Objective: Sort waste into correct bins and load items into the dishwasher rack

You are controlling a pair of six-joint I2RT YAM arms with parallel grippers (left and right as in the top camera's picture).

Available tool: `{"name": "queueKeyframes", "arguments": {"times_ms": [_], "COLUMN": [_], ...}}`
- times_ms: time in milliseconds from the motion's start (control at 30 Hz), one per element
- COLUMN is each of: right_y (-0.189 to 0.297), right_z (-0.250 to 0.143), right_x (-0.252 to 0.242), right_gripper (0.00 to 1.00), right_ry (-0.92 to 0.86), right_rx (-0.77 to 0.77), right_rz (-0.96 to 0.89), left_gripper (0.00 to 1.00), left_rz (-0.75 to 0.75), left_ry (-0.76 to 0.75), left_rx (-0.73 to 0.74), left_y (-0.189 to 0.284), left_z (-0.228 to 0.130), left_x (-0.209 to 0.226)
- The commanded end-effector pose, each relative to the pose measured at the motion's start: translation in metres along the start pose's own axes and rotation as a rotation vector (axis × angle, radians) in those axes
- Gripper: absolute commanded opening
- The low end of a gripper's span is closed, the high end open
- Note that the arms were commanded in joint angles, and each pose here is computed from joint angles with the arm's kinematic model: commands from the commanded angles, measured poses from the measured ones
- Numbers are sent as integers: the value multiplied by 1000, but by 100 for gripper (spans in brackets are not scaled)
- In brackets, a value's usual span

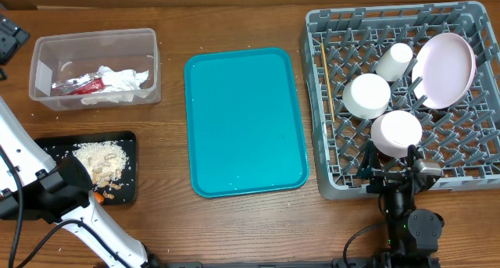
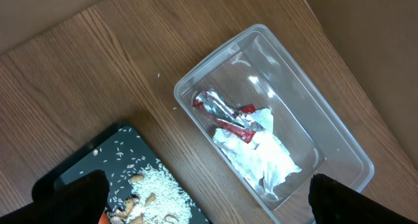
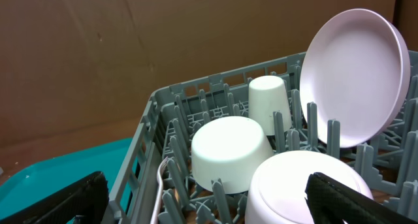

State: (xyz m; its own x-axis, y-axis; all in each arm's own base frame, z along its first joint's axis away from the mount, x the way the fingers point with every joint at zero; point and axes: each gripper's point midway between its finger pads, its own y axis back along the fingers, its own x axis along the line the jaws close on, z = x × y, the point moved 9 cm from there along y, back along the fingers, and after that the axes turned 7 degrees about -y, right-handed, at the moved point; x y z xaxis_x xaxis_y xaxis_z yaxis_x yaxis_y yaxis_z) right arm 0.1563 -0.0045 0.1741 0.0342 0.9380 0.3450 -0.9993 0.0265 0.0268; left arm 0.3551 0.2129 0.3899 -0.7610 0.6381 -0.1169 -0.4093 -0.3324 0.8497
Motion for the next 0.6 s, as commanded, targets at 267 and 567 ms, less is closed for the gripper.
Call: {"name": "queueKeyframes", "arguments": {"times_ms": [267,567], "right_y": [0,0], "right_z": [-2,-2], "right_x": [0,0], "right_gripper": [100,100], "right_ry": [1,1], "right_rx": [-3,-3], "right_rz": [4,4], "left_gripper": [100,100], "left_rz": [15,-157], "left_ry": [-85,-522], "left_rx": [56,-186], "left_y": [3,53], "left_z": [-10,-16], "left_x": [1,-64]}}
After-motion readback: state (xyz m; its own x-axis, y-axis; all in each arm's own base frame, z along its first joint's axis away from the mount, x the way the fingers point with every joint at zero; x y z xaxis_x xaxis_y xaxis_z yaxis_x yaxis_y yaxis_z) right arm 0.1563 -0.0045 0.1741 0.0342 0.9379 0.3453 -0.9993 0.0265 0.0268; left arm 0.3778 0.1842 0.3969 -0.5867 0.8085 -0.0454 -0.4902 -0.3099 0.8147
